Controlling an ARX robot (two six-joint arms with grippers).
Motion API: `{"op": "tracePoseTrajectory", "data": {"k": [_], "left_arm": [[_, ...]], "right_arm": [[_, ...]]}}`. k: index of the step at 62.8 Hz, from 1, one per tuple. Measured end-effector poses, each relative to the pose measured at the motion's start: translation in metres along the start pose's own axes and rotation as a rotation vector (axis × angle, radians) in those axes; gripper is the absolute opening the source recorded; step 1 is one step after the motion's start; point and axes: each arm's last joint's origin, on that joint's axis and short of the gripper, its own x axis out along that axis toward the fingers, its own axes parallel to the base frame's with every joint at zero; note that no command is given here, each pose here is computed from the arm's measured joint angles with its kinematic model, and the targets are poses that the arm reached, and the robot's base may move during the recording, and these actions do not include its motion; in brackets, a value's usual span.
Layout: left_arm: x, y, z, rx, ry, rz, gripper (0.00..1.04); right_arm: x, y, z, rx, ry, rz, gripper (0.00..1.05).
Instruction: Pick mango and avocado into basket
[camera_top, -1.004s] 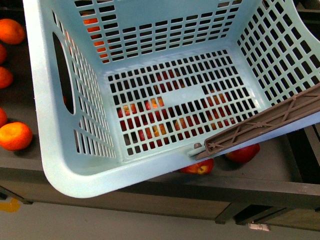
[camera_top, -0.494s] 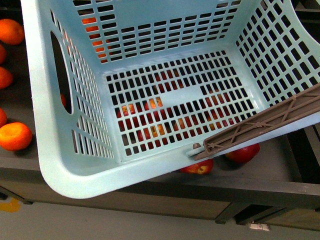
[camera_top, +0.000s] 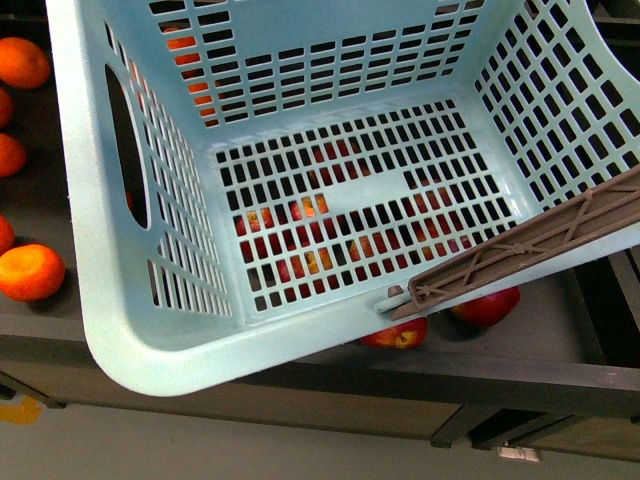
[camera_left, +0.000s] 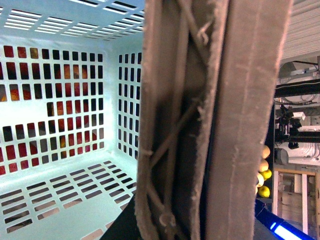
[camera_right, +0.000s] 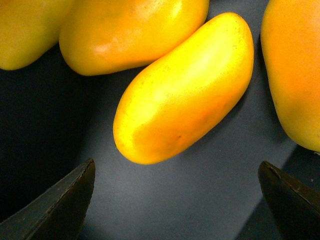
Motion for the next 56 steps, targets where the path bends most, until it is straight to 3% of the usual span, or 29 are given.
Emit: {"op": "tracePoseTrajectory", "data": {"k": [56], "left_arm": [[0.0, 0.0, 0.0, 0.0, -0.001, 0.0, 0.15]], "right_arm": [[0.053, 0.018, 0.002, 0.086, -0.009, -0.073, 0.96]]}}
